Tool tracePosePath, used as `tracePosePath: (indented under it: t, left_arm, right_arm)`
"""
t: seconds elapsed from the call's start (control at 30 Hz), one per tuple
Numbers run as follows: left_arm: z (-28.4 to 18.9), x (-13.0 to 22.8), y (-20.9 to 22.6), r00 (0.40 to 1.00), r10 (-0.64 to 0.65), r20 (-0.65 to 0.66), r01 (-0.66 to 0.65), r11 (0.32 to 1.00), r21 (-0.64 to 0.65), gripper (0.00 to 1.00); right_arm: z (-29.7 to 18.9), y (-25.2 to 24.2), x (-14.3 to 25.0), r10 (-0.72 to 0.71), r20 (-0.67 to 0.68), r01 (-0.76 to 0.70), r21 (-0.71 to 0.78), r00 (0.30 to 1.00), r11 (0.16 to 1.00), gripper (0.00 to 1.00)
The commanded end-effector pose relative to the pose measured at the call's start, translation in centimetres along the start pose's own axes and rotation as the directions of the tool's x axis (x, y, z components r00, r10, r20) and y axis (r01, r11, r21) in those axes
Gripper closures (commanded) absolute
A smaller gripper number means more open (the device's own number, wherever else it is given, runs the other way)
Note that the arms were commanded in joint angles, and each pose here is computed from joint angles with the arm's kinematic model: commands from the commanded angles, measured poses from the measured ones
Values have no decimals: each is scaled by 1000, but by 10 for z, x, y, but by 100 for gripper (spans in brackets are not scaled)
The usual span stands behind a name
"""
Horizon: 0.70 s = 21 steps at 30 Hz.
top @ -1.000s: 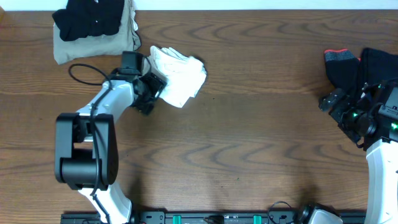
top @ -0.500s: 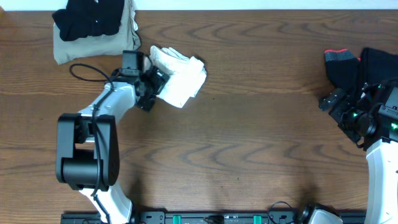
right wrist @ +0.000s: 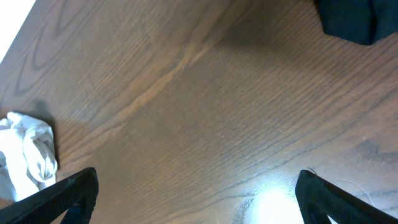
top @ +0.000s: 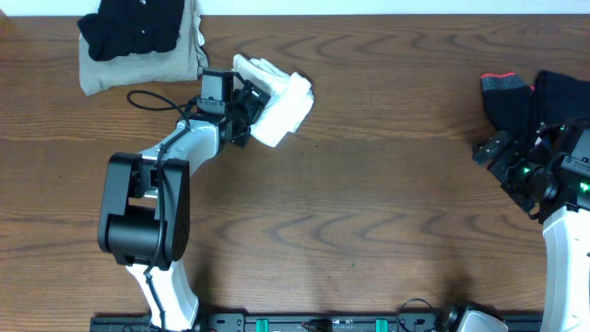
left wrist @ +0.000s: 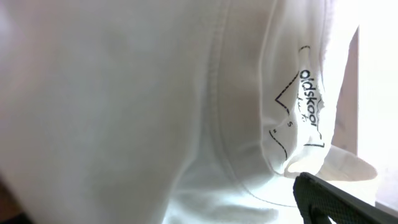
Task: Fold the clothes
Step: 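Lift the bundle and carry it onto the top-left clothes stack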
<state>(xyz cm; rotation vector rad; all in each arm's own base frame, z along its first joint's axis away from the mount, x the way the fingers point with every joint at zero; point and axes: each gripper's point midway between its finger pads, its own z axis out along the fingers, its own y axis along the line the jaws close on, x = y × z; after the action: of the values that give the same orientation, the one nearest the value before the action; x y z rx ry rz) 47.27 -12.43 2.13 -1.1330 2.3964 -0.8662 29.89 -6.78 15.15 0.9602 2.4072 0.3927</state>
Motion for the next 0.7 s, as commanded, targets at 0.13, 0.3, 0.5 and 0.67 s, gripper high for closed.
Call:
tracePosePath:
  t: [0.13, 0.3, 0.5, 0.67]
  left_arm:
    - [36, 26, 104, 996, -75, -48, 60, 964, -258, 66]
    - [37, 21, 102, 999, 18, -44, -28, 969, -247, 94]
    - [32, 5, 91, 973, 228, -18, -226, 943, -244, 94]
    - [16, -17, 54, 919, 392, 50, -374, 902, -215, 94]
  right_arm:
    - [-3, -1, -5, -4, 13, 4, 4, 1000, 1000, 1]
    - [-3, -1, -4, -4, 13, 4, 3, 1000, 1000, 1]
    - [-3, -1, -5, -4, 13, 4, 4, 1000, 1000, 1]
    - [-3, -1, -5, -4, 13, 4, 4, 1000, 1000, 1]
